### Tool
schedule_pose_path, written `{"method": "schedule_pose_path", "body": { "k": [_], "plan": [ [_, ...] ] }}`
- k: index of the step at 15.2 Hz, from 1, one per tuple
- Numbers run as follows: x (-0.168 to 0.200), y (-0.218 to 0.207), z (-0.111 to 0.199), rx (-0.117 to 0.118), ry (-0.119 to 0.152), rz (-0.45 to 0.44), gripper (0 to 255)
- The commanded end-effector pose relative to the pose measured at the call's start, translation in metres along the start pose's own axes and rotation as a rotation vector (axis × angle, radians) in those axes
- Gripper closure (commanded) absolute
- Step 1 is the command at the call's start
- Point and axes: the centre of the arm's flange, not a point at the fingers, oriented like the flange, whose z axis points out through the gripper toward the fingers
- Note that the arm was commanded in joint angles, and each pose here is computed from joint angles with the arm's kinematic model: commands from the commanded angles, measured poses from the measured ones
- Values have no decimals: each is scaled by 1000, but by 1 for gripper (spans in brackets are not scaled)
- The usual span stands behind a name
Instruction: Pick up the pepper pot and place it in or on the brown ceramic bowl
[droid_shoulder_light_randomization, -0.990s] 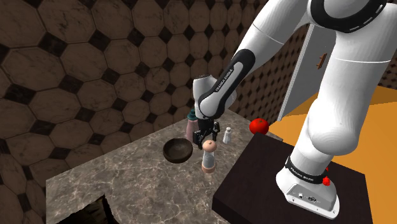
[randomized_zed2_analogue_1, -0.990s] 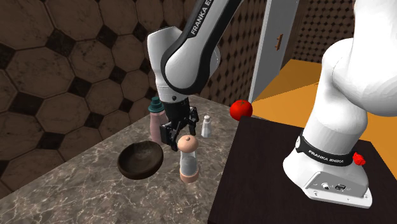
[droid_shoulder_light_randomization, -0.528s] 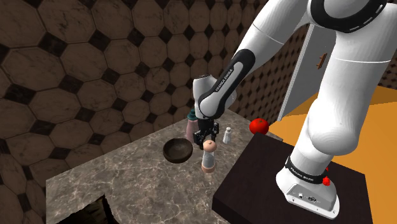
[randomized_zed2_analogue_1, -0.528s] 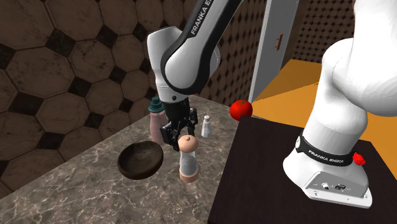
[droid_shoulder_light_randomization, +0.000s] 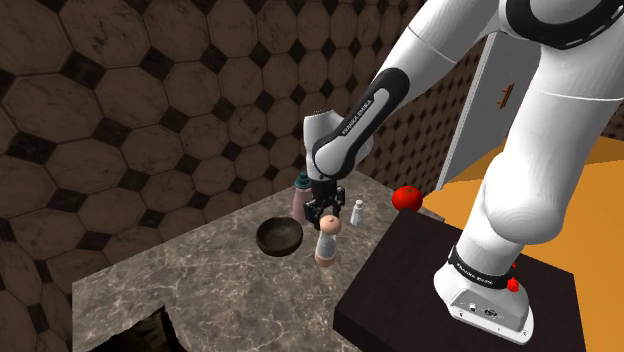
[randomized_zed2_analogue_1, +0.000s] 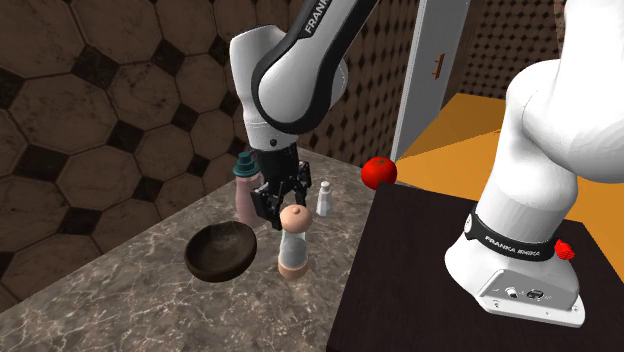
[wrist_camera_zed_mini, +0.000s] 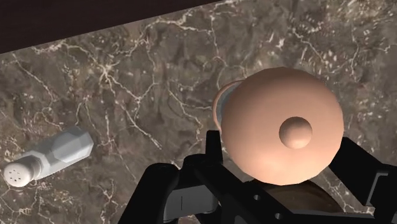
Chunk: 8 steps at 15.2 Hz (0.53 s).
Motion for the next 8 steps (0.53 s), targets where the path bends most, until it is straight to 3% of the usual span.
{"method": "schedule_pose_path", "body": {
  "k": [1, 8],
  "plan": [
    [-1, -1, -10, 0, 0, 0, 255],
    [-7, -1, -47, 0, 0, 0, 255]
  ]
}}
